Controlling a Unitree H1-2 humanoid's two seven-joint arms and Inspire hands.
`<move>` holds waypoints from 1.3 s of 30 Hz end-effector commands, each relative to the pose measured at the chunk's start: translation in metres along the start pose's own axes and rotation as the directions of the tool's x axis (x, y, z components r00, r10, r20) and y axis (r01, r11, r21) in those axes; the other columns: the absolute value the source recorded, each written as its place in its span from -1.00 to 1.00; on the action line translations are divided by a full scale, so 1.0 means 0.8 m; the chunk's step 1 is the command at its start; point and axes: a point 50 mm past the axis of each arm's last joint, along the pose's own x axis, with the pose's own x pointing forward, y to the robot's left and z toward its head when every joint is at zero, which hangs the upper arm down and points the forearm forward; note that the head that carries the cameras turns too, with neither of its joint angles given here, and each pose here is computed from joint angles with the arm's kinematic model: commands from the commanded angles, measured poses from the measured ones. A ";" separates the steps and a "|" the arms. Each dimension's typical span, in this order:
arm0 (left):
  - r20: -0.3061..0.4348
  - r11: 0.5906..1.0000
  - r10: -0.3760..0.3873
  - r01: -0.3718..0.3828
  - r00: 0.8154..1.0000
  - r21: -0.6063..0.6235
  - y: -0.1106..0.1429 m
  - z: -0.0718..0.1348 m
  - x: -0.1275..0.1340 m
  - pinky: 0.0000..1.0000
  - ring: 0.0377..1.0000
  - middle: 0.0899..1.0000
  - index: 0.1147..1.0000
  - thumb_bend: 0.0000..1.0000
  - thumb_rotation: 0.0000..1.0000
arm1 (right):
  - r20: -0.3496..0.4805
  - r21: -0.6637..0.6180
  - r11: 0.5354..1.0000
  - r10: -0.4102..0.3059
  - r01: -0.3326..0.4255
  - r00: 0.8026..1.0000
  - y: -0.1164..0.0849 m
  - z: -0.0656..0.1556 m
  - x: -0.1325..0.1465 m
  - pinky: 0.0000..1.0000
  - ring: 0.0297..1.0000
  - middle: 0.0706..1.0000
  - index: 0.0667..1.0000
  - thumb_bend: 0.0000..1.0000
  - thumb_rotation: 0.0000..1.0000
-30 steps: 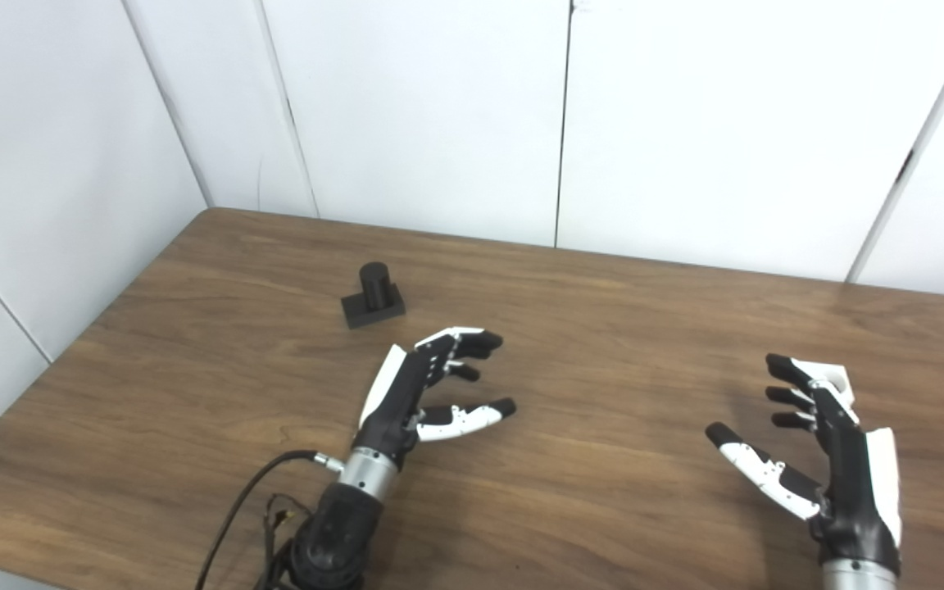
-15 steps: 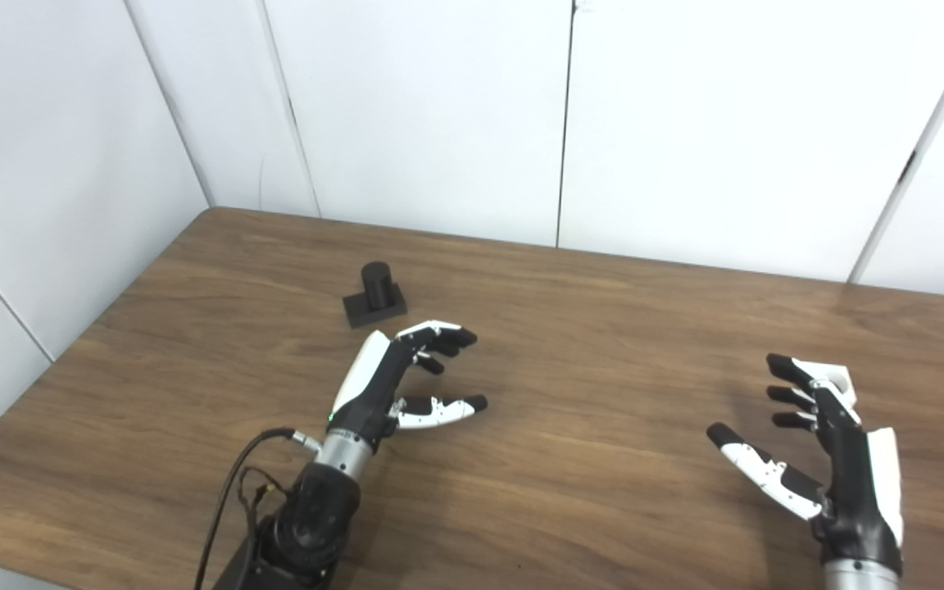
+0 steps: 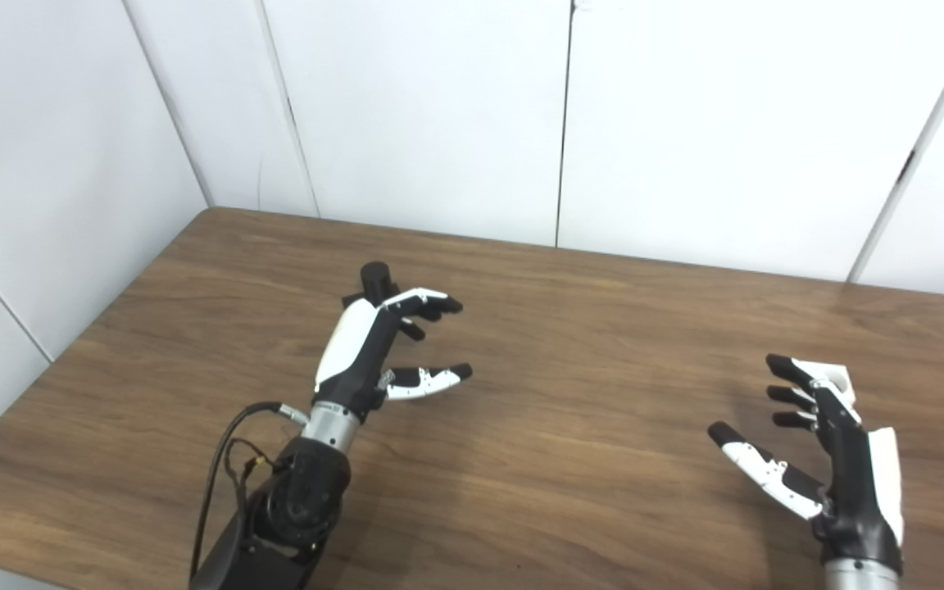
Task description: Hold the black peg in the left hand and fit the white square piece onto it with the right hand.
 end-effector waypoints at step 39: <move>0.094 0.944 0.164 -0.184 0.982 0.274 0.102 0.011 0.076 0.14 0.39 0.42 0.17 0.29 -0.87 | -0.008 -0.042 0.999 0.010 -0.011 1.000 -0.013 -0.020 0.001 0.24 0.43 0.55 0.47 0.38 -0.31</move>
